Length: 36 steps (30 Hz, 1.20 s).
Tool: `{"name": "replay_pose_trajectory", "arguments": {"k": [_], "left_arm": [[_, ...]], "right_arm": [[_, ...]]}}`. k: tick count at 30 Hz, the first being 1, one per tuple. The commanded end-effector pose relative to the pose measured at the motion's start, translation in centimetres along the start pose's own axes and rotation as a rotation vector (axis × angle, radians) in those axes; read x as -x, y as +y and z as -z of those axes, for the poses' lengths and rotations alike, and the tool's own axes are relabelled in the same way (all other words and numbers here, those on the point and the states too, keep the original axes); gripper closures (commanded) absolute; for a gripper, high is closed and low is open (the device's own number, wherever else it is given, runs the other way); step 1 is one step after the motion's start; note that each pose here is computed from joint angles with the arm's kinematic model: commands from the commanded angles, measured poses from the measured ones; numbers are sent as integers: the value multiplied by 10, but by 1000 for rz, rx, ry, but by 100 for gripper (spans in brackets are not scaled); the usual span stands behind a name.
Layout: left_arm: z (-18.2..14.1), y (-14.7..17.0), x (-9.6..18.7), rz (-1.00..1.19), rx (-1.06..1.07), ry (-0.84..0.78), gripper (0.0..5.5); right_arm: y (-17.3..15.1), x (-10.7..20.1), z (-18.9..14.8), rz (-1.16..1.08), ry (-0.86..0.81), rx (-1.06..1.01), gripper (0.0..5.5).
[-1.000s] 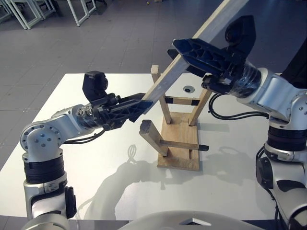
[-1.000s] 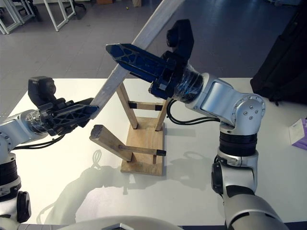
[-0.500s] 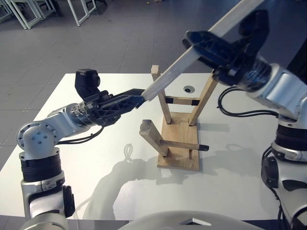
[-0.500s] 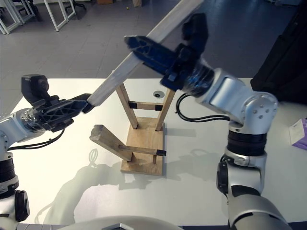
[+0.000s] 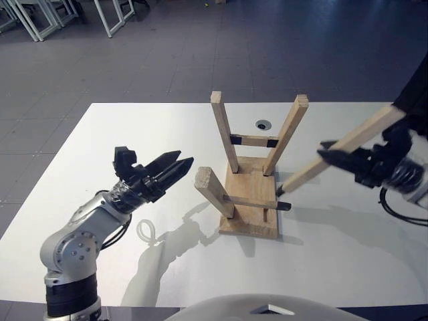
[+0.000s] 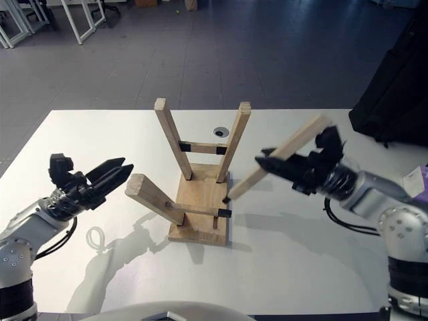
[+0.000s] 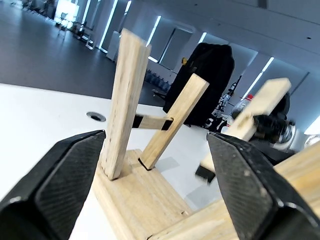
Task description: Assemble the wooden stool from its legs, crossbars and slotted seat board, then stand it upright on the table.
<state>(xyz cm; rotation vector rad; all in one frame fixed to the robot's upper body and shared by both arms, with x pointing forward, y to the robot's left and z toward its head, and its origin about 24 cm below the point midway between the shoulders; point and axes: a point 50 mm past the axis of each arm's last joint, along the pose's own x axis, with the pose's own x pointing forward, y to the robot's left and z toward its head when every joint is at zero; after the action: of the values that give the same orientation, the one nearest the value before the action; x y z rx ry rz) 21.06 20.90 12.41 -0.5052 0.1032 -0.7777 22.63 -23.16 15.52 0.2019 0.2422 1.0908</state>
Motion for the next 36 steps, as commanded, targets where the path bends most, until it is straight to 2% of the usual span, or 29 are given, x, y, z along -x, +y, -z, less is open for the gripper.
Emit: {"name": "replay_pose_trajectory", "arguments": {"k": [1, 8, 25, 36], "left_arm": [[10, 3, -2, -50, -29, 46, 174], [22, 4, 0, -72, -10, 75, 174], [19, 8, -4, -64, -14, 75, 174], [17, 7, -8, -49, -27, 82, 174]], "right_arm": [[1, 3, 20, -131, 94, 254, 346], [15, -2, 7, -307, -8, 487, 346], [26, -15, 52, -258, -50, 412, 346], [17, -14, 37, -254, -42, 471, 346]]}}
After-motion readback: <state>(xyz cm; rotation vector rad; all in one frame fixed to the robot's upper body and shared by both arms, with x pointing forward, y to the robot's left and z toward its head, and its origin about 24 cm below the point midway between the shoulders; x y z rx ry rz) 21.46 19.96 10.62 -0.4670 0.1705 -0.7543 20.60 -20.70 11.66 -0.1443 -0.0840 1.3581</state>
